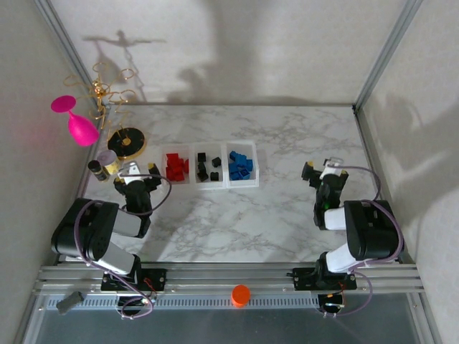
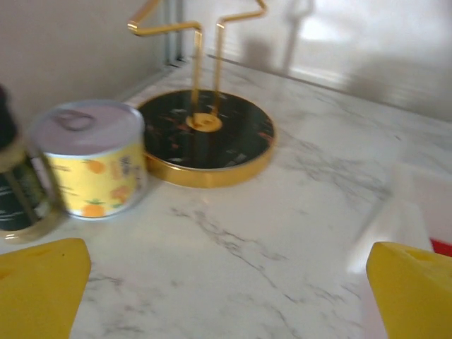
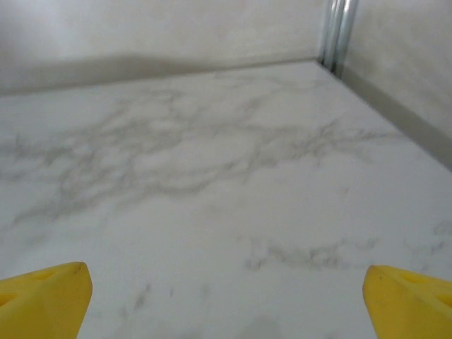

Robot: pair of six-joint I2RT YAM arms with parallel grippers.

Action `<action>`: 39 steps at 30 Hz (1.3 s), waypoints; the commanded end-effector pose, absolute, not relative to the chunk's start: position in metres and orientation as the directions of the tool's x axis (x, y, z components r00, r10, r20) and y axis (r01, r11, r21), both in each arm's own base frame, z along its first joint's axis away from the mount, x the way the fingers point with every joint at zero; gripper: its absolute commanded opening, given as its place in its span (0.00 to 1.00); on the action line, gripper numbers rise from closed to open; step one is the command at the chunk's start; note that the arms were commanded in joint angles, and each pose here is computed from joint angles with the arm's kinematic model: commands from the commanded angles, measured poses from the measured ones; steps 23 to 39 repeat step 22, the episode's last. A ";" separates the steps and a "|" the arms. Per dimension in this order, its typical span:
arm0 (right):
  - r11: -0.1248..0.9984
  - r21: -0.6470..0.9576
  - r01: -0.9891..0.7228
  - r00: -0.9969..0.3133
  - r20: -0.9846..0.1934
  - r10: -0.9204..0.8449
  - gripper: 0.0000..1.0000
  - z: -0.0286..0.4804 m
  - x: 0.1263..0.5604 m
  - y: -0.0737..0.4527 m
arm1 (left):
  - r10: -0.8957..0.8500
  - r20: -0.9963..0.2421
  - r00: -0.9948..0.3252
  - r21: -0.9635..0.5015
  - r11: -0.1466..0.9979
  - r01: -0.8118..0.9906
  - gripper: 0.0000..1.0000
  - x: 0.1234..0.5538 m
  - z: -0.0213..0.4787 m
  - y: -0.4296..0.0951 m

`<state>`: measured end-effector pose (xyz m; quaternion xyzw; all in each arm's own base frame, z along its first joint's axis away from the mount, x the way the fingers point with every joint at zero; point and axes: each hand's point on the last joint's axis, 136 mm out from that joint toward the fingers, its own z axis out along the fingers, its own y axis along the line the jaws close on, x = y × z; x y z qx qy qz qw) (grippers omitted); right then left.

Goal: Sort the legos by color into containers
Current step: Reset both arms

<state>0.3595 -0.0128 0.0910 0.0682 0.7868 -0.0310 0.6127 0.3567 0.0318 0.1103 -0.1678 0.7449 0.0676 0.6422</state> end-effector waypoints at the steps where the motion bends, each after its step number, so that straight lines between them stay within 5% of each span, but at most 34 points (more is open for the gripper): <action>1: 0.997 0.049 0.058 -0.118 -0.991 0.056 0.99 0.125 0.375 -0.006 | -0.163 -0.986 -0.044 -0.144 0.948 -0.283 0.99 0.367 0.132 0.027; 39: 0.997 0.043 0.058 -0.121 -0.991 0.050 0.99 0.124 0.375 -0.005 | -0.175 -0.984 -0.046 -0.155 0.947 -0.283 1.00 0.368 0.131 0.030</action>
